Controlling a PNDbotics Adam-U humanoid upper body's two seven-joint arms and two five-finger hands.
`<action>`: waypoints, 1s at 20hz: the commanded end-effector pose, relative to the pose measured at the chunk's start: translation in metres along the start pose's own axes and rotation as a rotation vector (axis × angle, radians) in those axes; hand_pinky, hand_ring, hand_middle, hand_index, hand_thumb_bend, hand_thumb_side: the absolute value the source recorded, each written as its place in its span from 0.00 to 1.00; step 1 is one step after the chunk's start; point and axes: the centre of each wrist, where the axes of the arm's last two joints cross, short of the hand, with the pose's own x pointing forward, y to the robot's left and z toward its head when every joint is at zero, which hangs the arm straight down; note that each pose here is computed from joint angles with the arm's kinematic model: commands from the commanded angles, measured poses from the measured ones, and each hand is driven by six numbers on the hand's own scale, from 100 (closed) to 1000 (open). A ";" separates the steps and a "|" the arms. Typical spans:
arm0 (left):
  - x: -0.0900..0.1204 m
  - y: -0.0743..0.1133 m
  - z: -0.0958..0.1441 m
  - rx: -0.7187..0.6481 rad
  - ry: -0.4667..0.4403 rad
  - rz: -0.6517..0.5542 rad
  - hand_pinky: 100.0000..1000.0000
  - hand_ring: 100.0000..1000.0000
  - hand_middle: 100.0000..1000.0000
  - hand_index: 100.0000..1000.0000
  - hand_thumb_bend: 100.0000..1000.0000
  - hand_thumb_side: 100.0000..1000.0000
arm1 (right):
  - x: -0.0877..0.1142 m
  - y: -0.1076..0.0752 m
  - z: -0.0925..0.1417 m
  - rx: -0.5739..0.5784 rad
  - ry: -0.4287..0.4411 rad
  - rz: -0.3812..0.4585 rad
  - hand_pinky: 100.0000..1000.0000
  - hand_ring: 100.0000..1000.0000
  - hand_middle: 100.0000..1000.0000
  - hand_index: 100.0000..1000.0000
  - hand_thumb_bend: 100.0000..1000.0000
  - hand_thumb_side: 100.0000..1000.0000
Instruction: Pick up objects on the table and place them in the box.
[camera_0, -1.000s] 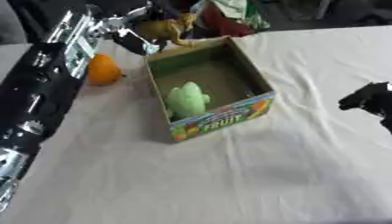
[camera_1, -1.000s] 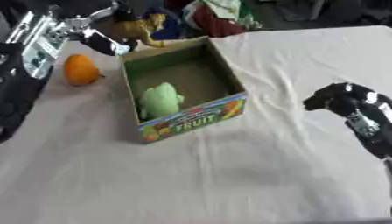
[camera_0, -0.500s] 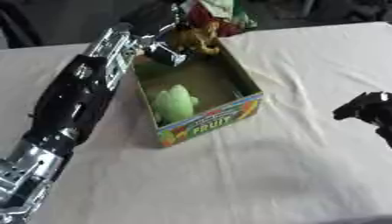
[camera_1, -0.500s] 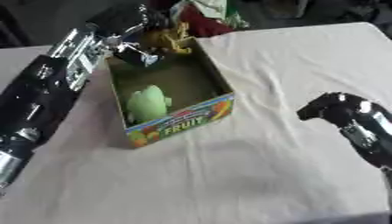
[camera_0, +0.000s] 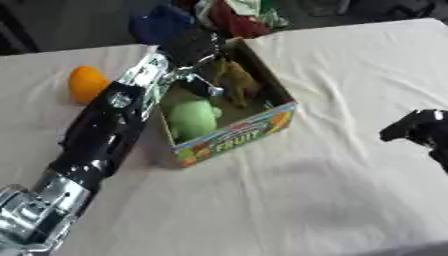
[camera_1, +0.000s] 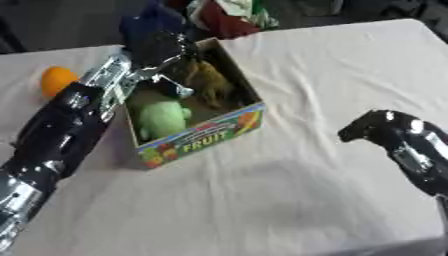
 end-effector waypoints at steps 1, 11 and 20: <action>-0.005 0.012 0.000 0.021 -0.007 -0.020 0.59 0.51 0.48 0.69 0.34 0.34 | 0.008 -0.007 -0.004 0.006 -0.015 0.028 0.70 0.69 0.56 0.70 0.00 0.60; -0.025 0.059 0.015 0.161 0.017 0.072 0.59 0.49 0.48 0.69 0.29 0.36 | 0.008 -0.010 0.002 -0.014 0.000 0.034 0.70 0.69 0.57 0.70 0.00 0.59; -0.071 0.099 0.070 0.163 0.138 0.059 0.61 0.52 0.50 0.72 0.34 0.29 | 0.006 -0.015 0.017 -0.045 0.040 0.050 0.70 0.69 0.57 0.70 0.00 0.60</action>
